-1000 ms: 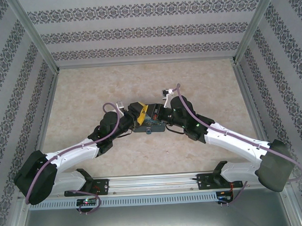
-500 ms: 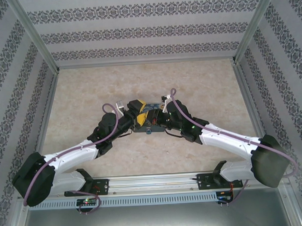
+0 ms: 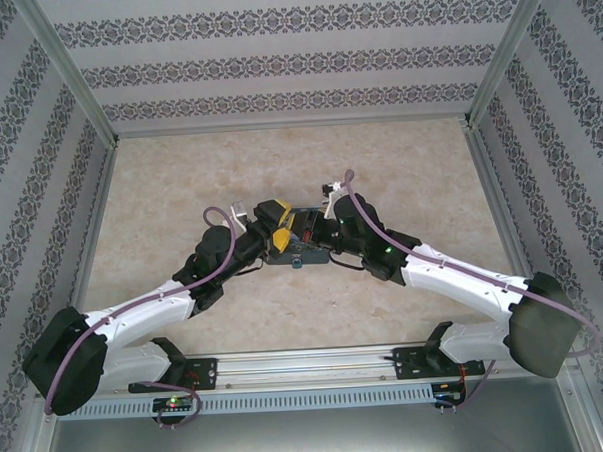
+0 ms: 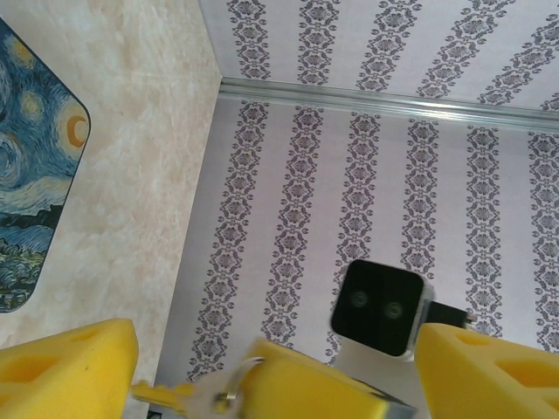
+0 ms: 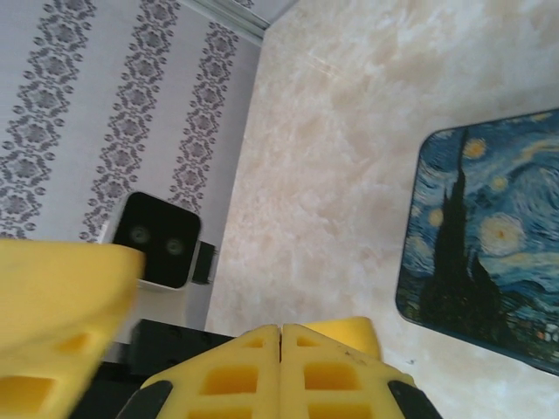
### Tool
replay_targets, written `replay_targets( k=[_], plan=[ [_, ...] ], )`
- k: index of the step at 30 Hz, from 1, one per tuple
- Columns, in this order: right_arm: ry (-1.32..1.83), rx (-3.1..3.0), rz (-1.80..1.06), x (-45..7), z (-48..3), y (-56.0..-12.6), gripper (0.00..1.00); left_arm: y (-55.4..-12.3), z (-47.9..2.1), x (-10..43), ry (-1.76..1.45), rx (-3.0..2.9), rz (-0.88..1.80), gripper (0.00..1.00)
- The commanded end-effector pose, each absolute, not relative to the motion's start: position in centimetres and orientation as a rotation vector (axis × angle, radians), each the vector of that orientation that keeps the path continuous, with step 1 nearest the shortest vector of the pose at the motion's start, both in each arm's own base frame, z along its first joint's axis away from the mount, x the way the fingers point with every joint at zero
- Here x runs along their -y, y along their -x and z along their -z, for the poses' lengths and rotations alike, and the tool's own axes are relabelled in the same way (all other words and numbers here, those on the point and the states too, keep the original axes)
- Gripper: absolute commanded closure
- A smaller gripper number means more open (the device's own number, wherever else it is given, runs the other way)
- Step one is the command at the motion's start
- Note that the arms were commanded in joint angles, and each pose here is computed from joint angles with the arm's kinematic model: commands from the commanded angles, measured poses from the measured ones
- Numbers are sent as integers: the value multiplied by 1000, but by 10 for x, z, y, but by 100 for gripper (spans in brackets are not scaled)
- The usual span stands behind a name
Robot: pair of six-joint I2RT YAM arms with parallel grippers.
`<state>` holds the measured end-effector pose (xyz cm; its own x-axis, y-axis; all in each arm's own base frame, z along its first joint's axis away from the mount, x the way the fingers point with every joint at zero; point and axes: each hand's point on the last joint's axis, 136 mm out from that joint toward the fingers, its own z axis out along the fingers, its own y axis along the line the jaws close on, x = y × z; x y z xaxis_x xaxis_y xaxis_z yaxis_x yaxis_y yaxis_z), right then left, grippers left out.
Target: Unlock the padlock with the key
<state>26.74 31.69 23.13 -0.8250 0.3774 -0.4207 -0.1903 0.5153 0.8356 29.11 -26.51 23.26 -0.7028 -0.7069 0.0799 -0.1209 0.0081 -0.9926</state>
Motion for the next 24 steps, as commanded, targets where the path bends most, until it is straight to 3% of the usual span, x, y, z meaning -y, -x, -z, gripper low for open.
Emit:
replay_targets(
  k=[1, 7, 24],
  plan=[
    [-111, -2131, -1348, -324, -258, -264, 100, -287, -241, 269, 801, -1841, 1749, 17],
    [-98, -2131, -1355, -328, -261, -262, 100, -288, -243, 270, 794, -1842, 1748, 17],
    [-189, -2264, -1249, -310, -197, -264, 100, -284, -253, 262, 759, -1826, 1717, 17]
  ],
)
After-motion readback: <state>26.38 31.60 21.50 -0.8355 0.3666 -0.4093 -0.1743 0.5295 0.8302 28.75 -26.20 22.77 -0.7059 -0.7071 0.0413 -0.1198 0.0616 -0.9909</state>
